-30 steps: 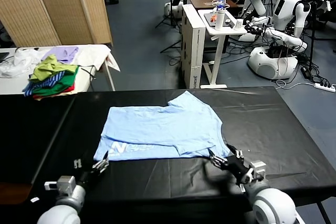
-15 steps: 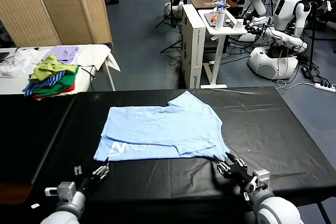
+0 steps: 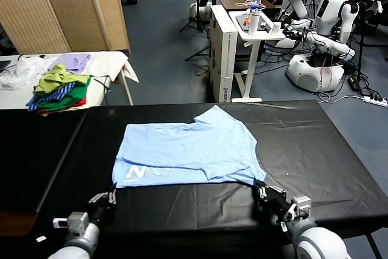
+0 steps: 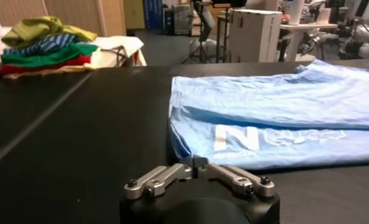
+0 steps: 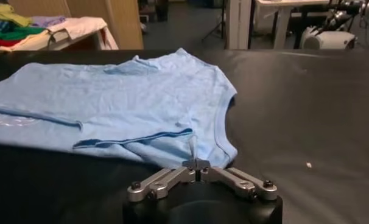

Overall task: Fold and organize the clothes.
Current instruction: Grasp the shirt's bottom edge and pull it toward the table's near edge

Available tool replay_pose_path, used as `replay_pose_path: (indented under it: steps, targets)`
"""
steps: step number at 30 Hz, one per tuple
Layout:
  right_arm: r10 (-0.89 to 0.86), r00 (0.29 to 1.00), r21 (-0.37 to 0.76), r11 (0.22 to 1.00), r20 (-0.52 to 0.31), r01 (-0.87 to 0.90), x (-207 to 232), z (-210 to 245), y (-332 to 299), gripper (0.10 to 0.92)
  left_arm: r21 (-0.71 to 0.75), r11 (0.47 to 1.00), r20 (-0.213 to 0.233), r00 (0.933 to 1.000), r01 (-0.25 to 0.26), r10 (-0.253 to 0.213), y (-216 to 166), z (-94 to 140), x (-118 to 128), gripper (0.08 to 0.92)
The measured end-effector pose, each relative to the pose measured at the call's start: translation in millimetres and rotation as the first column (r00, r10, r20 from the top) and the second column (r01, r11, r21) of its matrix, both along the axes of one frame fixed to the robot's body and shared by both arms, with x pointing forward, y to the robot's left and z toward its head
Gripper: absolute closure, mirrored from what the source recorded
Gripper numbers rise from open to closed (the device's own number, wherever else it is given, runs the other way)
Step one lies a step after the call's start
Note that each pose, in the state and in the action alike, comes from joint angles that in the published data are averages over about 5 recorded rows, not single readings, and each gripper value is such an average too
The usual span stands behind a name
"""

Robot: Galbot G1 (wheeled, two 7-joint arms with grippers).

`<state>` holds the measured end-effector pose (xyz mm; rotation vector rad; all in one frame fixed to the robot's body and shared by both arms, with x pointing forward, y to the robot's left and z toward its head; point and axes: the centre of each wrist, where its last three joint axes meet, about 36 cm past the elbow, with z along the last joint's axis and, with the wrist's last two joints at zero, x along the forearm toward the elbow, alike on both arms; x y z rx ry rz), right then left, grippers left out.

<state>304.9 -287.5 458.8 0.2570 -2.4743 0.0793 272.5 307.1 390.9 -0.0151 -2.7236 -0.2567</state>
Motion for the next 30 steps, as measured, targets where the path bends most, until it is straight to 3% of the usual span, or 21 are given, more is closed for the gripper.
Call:
replay_pose_path:
  steps: [4, 13, 23, 26, 30]
  targets:
    - [0.006, 0.999, -0.013, 1.000, -0.036, -0.007, -8.5, 10.8, 0.1, 0.883, 0.063, 0.998, -0.012, 0.9997, 0.020, -0.020, 4.6, 2.5, -9.3, 0.855]
    - [0.014, 0.999, -0.022, 1.000, -0.032, -0.014, -27.5, 28.3, 2.3, 0.883, 0.121, 0.991, -0.065, 0.9969, 0.053, -0.045, 8.1, 10.7, -36.2, 0.855]
    - [0.037, 0.998, -0.006, 0.999, -0.045, -0.038, -36.3, 30.0, 9.5, 0.879, 0.127, 0.990, -0.097, 0.9943, 0.057, -0.045, 5.5, 20.0, -59.2, 0.855]
    - [0.040, 0.998, -0.009, 0.999, -0.042, -0.041, -39.6, 33.9, 9.6, 0.797, 0.125, 0.991, -0.102, 0.9943, 0.042, -0.030, 2.4, 22.0, -64.3, 0.855]
    - [0.044, 0.998, -0.008, 0.999, -0.040, -0.044, -46.1, 42.2, 8.0, 0.551, 0.120, 0.993, -0.112, 0.9937, 0.022, -0.008, -1.0, 25.1, -68.7, 0.800]
